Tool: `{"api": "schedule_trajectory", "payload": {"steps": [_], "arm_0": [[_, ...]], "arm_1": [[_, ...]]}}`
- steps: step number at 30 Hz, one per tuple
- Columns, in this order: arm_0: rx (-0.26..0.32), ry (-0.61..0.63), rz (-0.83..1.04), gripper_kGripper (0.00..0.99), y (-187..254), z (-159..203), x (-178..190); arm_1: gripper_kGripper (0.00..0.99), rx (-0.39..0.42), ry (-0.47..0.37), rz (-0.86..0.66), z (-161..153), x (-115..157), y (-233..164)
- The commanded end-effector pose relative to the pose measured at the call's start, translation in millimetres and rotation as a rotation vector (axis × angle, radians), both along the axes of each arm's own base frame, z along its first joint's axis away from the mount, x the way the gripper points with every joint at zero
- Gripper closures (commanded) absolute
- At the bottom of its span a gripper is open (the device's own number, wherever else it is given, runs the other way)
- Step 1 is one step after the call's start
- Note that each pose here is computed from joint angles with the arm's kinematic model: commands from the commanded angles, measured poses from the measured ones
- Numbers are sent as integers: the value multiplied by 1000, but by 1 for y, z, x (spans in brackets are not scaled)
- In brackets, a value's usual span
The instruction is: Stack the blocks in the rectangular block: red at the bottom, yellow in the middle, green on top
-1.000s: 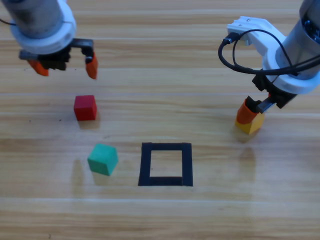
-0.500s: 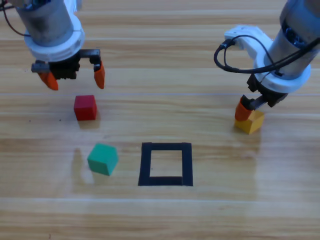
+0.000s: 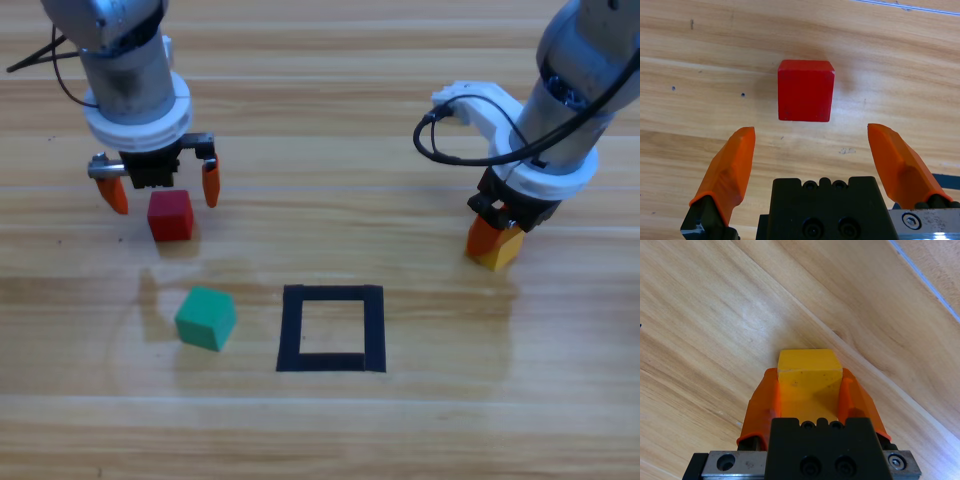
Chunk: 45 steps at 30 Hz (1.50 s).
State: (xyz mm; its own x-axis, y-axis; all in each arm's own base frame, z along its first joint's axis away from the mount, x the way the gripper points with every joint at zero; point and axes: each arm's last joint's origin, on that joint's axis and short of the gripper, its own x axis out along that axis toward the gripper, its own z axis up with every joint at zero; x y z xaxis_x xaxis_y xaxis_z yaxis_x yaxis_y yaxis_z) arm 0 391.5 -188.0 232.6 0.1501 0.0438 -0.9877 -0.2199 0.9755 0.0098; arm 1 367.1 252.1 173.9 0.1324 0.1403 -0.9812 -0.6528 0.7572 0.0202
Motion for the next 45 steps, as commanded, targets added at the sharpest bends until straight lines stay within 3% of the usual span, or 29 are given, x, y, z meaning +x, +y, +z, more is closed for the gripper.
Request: {"api": "schedule_trajectory", "payload": {"steps": [1,9,12,15,22,25,29,31,35,36,45], "arm_0": [[31,62,40,30,4,-32,14],[20,64,39,31,5,-46,25],[13,63,39,31,8,-50,29],[11,65,41,31,12,-55,31],[11,74,37,70,18,-68,35],[6,77,35,122,21,-70,35],[5,87,19,324,23,-75,33],[8,93,13,472,24,-77,31],[12,95,-21,907,26,-72,27],[11,91,-31,965,27,-69,26],[-63,-72,-263,990,-21,14,15]], "arm_1": [[789,-31,72,-30,-24,8,-16],[800,-53,120,-37,-12,-4,-24],[800,1,169,-136,0,-10,-25],[800,39,161,-214,20,-20,-28],[798,42,69,-325,83,-75,-27],[798,86,65,-367,105,-98,-37],[798,132,46,-389,124,-124,-42],[800,144,41,-394,130,-131,-44],[800,134,43,-387,126,-130,-43],[800,131,42,-388,126,-130,-43],[800,95,58,-429,114,-127,-39]]}}
